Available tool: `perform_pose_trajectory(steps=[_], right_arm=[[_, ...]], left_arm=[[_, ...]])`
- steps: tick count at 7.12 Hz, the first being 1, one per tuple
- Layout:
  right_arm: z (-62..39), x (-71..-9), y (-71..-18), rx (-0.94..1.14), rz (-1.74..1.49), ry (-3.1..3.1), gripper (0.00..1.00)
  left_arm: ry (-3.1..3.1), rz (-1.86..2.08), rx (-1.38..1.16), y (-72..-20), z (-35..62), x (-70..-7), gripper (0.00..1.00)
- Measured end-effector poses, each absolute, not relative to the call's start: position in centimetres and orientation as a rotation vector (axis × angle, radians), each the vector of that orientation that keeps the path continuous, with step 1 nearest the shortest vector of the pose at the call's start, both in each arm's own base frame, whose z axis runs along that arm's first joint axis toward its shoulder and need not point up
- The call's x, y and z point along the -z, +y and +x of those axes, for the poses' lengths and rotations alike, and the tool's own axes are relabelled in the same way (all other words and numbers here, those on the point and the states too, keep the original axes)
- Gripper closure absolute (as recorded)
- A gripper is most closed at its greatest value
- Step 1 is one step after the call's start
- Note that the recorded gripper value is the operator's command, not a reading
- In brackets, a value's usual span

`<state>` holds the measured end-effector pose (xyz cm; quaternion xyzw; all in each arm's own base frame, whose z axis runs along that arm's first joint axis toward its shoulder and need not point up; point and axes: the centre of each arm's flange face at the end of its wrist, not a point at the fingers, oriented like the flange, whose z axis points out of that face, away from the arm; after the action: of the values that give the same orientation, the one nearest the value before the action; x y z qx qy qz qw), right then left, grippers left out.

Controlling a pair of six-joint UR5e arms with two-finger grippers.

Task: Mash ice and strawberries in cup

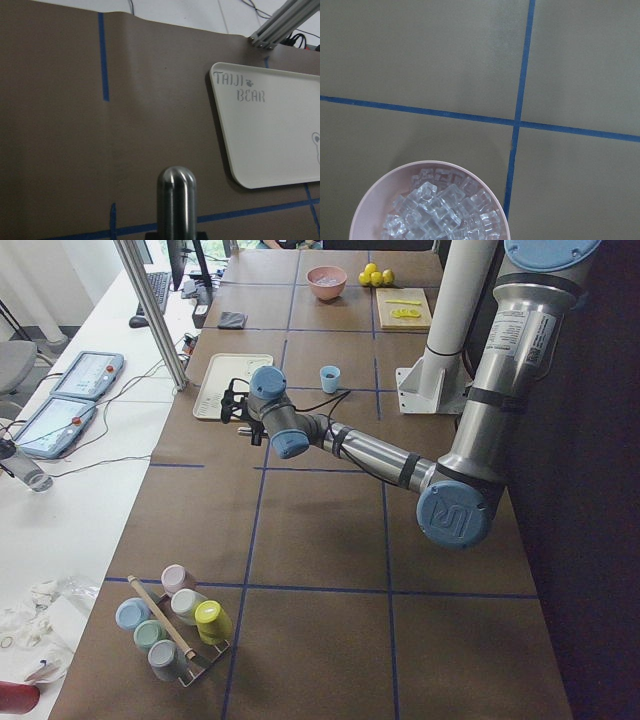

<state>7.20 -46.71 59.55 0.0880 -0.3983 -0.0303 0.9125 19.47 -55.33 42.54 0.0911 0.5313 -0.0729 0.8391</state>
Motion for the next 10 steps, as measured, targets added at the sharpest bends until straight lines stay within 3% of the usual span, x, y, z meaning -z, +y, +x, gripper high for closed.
perform_pose_trajectory(steps=[5,10], right_arm=[[7.2,-59.0,-46.5,0.068,0.193,-0.815,0.01],[7.2,-59.0,-46.5,0.068,0.193,-0.813,0.01]], left_arm=[[1.03,0.035,0.138,-50.8,13.1,-55.9,1.0],[0.889,0.066,0.028,-49.2,12.2,-63.3,1.0]])
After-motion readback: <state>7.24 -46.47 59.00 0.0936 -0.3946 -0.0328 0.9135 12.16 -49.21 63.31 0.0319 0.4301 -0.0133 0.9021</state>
